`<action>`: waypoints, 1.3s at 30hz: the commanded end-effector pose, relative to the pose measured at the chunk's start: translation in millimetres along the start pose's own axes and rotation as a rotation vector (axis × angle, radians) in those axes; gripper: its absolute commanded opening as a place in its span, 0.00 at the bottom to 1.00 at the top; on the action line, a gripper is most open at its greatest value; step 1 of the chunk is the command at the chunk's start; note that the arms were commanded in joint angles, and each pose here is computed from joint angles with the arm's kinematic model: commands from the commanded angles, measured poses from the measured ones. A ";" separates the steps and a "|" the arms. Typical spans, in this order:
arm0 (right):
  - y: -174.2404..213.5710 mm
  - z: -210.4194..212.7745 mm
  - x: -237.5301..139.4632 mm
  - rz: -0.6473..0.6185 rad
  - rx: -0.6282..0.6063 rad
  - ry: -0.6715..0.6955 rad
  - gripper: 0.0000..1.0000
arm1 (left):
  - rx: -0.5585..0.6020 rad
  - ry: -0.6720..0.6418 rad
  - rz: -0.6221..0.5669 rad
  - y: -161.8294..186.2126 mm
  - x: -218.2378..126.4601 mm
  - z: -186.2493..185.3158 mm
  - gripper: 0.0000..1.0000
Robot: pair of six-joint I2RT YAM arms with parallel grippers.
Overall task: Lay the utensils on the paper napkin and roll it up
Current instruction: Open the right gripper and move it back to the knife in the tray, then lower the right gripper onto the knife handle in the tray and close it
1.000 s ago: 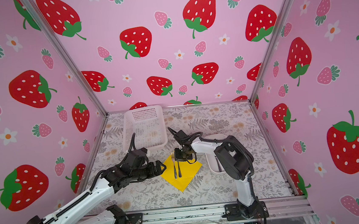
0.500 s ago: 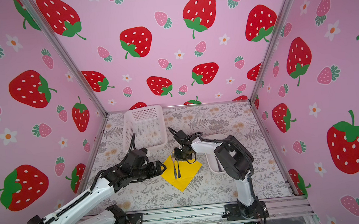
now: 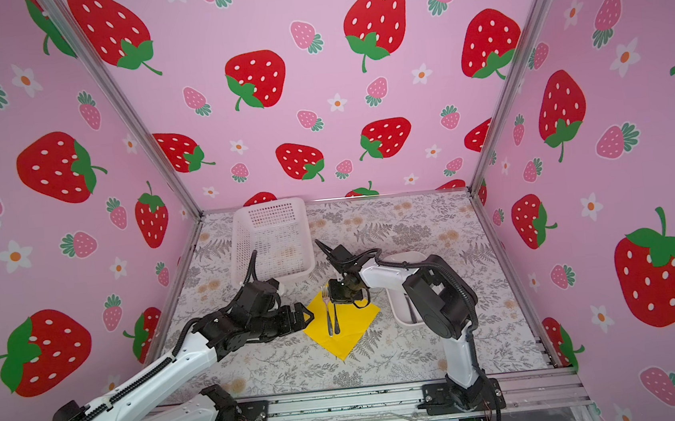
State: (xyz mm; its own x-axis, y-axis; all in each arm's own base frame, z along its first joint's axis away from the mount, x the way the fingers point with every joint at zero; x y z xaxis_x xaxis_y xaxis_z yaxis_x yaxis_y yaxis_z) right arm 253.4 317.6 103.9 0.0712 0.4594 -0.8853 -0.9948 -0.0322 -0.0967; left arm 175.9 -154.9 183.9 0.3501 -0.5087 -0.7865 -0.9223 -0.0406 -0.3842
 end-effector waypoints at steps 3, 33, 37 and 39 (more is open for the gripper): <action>-9.6 15.0 -75.5 -0.300 -0.017 -0.076 0.18 | 0.001 0.073 -0.011 -3.7 -8.2 -11.0 0.99; 3.2 -183.0 -115.0 -0.074 0.075 0.290 0.29 | 0.278 0.148 0.159 -31.8 79.2 -157.6 0.99; 3.6 -185.9 -110.5 -0.042 0.056 0.338 0.29 | 0.285 0.144 0.158 -33.5 80.3 -160.9 0.99; 2.3 -181.8 -105.2 -0.012 0.028 0.371 0.29 | 0.286 0.143 0.147 -33.8 79.0 -160.1 0.99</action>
State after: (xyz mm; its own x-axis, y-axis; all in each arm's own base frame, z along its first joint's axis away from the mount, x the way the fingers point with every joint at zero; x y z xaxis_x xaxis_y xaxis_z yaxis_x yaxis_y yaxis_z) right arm 257.1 102.9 114.6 0.1424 0.1480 -0.9787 -0.9886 0.0694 -0.1333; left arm 207.3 -329.2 198.1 0.1514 -0.5940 -0.7901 -0.8853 0.2741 -0.3757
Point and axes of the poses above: each gripper's point midway between its finger pads, its own x axis out along the fingers, its own z axis along the line the jaws close on, y = z × x, the point moved 8 cm from there along -x, back along the fingers, and after that the axes turned 10 degrees about x, right-handed, at the moved point
